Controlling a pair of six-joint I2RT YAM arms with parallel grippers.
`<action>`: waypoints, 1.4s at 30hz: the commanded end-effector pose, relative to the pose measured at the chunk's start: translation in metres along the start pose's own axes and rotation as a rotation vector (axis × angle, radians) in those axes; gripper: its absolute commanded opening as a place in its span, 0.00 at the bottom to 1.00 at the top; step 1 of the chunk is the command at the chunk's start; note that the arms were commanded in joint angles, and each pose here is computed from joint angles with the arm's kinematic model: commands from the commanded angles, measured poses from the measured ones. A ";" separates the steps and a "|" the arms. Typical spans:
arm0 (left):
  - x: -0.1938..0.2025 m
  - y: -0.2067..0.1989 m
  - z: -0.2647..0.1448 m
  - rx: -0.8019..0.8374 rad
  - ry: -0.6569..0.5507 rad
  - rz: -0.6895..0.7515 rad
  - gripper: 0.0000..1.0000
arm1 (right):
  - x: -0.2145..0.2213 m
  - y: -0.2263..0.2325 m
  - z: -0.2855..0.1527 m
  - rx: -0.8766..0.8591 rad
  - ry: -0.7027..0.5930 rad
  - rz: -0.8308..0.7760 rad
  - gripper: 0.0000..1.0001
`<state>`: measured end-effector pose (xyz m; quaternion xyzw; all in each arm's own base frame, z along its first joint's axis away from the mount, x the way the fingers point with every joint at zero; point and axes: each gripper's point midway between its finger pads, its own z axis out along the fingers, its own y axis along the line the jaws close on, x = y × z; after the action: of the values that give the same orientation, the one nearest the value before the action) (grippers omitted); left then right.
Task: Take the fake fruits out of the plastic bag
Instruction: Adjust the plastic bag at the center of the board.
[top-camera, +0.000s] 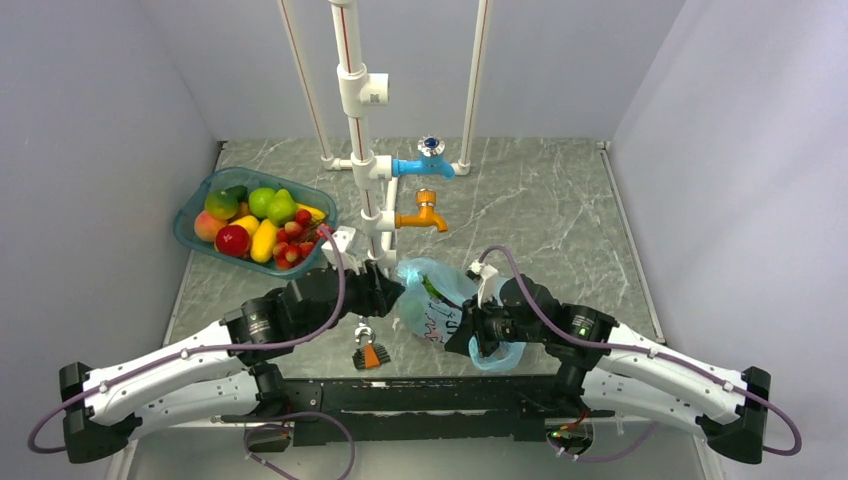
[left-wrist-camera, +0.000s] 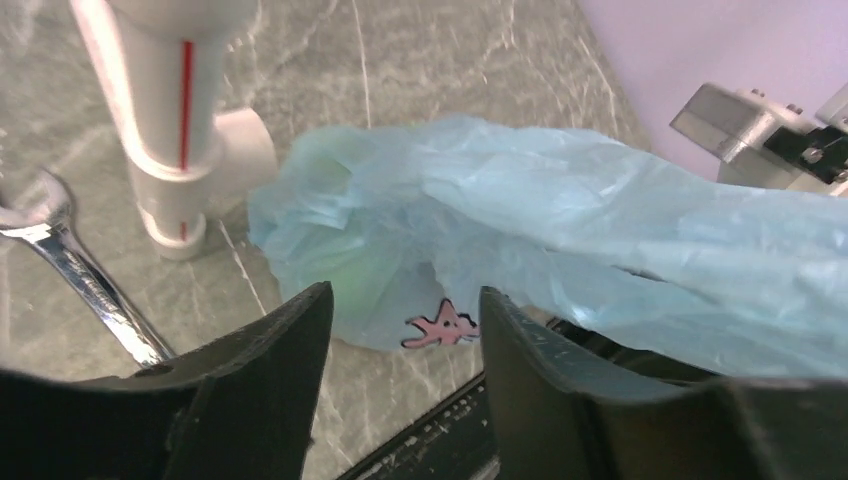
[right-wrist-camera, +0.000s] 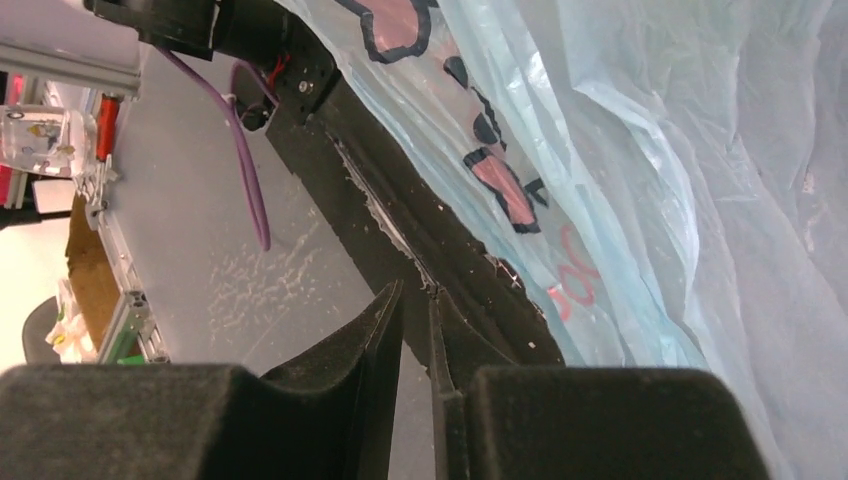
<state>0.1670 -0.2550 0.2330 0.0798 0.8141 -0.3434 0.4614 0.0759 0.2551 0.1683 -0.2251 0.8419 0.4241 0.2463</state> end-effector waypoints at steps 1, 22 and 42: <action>-0.027 0.004 -0.008 -0.005 -0.151 -0.081 0.53 | -0.008 -0.001 -0.005 0.024 -0.049 0.000 0.20; -0.002 -0.004 -0.020 0.158 -0.136 -0.152 0.00 | -0.123 -0.016 -0.063 0.433 -0.254 -0.377 0.89; 0.038 -0.045 0.010 0.275 -0.036 -0.231 0.90 | -0.142 -0.026 0.009 0.418 -0.235 -0.502 0.52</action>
<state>0.1287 -0.2861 0.1958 0.0643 0.7741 -0.4782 0.4099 0.1989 0.2591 0.2293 -0.3085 0.8148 0.1716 0.4598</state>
